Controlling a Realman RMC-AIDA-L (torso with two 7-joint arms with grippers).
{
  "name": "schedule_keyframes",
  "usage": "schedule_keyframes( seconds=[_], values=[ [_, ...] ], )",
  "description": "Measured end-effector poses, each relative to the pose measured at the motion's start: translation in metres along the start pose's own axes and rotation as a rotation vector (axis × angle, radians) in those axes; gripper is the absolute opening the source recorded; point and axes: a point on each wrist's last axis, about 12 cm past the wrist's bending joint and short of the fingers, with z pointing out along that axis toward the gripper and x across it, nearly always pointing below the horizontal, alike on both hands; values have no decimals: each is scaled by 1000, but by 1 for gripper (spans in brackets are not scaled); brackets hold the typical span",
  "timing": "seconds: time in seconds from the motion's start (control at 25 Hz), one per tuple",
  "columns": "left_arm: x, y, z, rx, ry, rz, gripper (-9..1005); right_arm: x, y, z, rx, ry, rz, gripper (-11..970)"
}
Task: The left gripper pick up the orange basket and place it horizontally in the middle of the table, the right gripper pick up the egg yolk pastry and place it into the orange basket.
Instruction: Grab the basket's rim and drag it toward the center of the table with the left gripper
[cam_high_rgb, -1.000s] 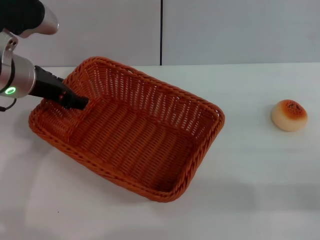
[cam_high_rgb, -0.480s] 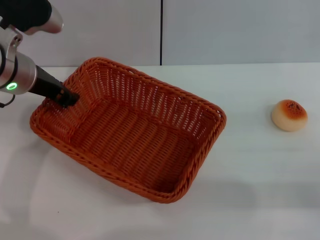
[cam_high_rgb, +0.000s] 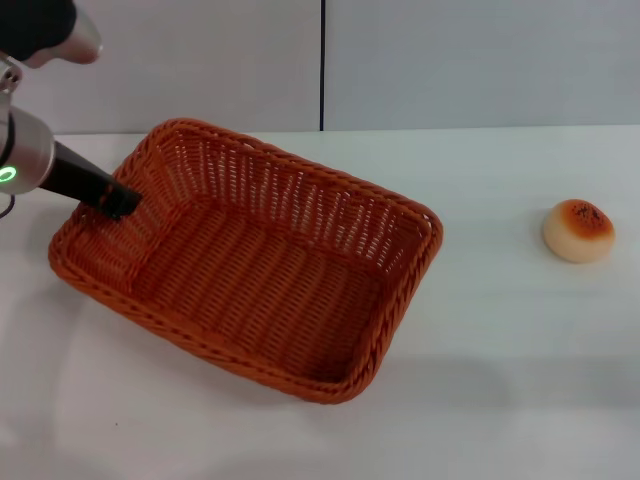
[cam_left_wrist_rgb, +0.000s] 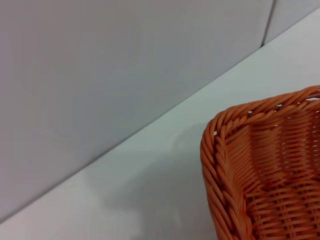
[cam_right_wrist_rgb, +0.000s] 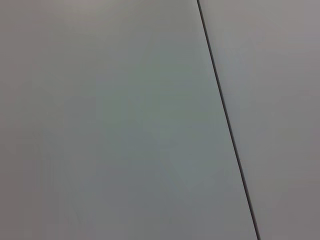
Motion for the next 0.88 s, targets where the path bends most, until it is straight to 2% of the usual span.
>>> schedule_keyframes(
  seconds=[0.08, 0.16, 0.36, 0.52, 0.64, 0.76, 0.88],
  values=[
    [3, 3, -2, 8, 0, -44, 237, 0, 0, 1, -2, 0, 0, 622],
    [8, 11, -8, 31, -4, -155, 231, 0, 1, 3, -3, -3, 0, 622],
    [17, 16, -20, 75, -14, -276, 230, -1, 1, 6, -9, -9, -3, 622],
    [34, 16, -29, 81, -31, -421, 174, -2, -2, 9, -13, -11, -17, 621],
    [40, 13, -31, 104, -40, -464, 173, -2, -3, 10, -15, -12, -22, 621],
    [50, 4, -31, 195, -74, -547, 173, -4, -5, 13, -21, -21, -34, 621],
    [53, 1, -31, 230, -88, -570, 172, -5, -5, 15, -23, -23, -38, 621]
  ],
)
